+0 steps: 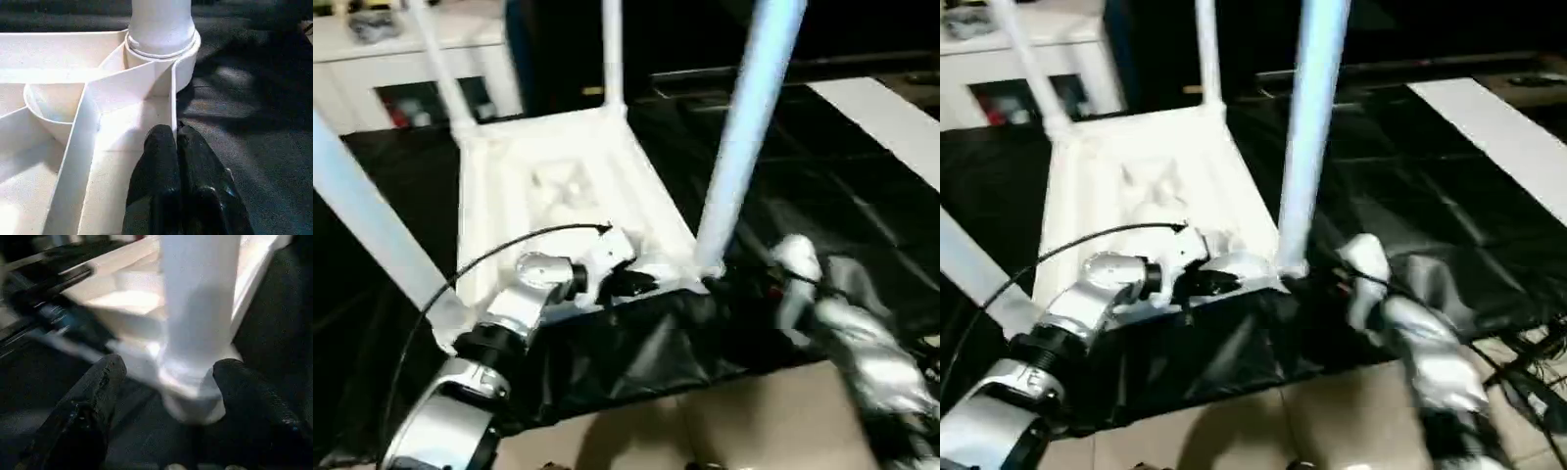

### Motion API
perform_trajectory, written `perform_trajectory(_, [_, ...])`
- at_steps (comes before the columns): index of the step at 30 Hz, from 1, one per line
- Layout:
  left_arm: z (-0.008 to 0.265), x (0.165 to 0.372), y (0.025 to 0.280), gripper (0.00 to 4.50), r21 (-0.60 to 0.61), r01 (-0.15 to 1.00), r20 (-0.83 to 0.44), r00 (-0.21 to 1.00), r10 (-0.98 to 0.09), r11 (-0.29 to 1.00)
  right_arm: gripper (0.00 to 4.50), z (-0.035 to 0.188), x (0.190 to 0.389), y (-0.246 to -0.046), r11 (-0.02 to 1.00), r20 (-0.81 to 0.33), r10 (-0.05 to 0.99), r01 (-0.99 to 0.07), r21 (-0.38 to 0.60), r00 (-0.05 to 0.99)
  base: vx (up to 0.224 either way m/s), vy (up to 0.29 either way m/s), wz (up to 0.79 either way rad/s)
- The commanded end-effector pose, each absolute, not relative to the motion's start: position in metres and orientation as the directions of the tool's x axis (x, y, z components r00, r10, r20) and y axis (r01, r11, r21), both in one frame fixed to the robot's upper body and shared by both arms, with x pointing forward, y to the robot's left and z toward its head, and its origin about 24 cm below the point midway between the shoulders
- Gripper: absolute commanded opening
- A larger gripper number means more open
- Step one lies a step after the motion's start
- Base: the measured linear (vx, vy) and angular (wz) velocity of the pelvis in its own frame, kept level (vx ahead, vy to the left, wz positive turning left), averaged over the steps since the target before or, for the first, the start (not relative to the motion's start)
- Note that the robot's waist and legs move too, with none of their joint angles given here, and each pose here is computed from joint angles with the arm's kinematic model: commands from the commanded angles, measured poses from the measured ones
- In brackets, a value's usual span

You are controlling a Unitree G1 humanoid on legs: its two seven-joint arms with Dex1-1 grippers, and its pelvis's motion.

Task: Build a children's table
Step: Rotate leg to tighten, then rotate table base

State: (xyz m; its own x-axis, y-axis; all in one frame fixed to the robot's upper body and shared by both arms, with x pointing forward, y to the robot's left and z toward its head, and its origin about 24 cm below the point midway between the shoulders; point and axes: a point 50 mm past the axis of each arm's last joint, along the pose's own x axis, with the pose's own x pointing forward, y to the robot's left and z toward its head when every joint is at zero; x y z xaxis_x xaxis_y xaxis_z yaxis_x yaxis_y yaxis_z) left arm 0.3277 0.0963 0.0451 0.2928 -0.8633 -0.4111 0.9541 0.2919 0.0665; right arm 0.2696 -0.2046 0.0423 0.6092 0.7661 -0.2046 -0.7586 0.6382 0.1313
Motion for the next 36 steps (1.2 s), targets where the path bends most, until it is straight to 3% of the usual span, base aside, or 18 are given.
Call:
perform_trajectory(1, [0.051,0.331,0.104,0.0,0.092,0.951,-0.405,0.305,-0.862,0.294,3.3,0.053,0.266,-0.209,0.601,-0.186,0.796,-0.788,0.135,0.576,0.0,0.0,0.0])
perform_trajectory(3, [0.056,0.331,0.108,0.0,0.07,0.948,-0.365,0.313,-0.877,0.31,3.3,0.056,0.256,-0.214,0.547,-0.225,0.831,-0.823,0.155,0.509,0.0,0.0,0.0])
perform_trajectory(4, [0.058,0.33,0.109,0.27,0.061,0.949,-0.354,0.312,-0.882,0.311,3.33,0.057,0.254,-0.213,0.535,-0.229,0.837,-0.83,0.159,0.497,0.0,0.0,0.0])
perform_trajectory(5, [0.06,0.33,0.11,0.54,0.049,0.947,-0.337,0.315,-0.887,0.317,3.34,0.057,0.254,-0.211,0.527,-0.23,0.842,-0.834,0.162,0.487,0.0,0.0,0.0])
perform_trajectory(9, [0.068,0.323,0.113,0.74,-0.011,0.946,-0.275,0.31,-0.91,0.325,3.34,0.056,0.256,-0.2,0.498,-0.224,0.861,-0.848,0.18,0.458,0.0,0.0,0.0])
perform_trajectory(12, [0.083,0.303,0.118,1.02,-0.109,0.943,-0.173,0.295,-0.94,0.316,3.34,0.056,0.262,-0.177,0.406,-0.201,0.909,-0.887,0.22,0.366,0.0,0.0,0.0])
perform_trajectory(17, [0.081,0.279,0.126,1.48,-0.174,0.933,-0.184,0.285,-0.941,0.316,3.34,0.056,0.276,-0.162,0.356,-0.199,0.928,-0.908,0.221,0.315,0.0,0.0,0.0])
perform_trajectory(20, [0.076,0.258,0.133,1.76,-0.222,0.918,-0.211,0.284,-0.935,0.329,3.34,0.057,0.297,-0.155,0.41,-0.207,0.904,-0.897,0.167,0.374,0.0,0.0,0.0])
perform_trajectory(24, [0.075,0.247,0.139,2.1,-0.252,0.895,-0.229,0.314,-0.921,0.368,3.34,0.058,0.313,-0.156,0.508,-0.23,0.848,-0.856,0.097,0.477,0.0,0.0,0.0])
perform_trajectory(29, [0.068,0.225,0.16,2.55,-0.294,0.875,-0.288,0.303,-0.908,0.385,3.34,0.058,0.339,-0.164,0.696,-0.247,0.693,-0.718,-0.013,0.677,0.0,0.0,0.0])
perform_trajectory(36, [0.06,0.2,0.179,3.16,-0.349,0.869,-0.394,0.205,-0.896,0.352,3.34,0.058,0.361,-0.174,0.846,-0.24,0.502,-0.529,-0.063,0.831,0.0,0.0,0.0])
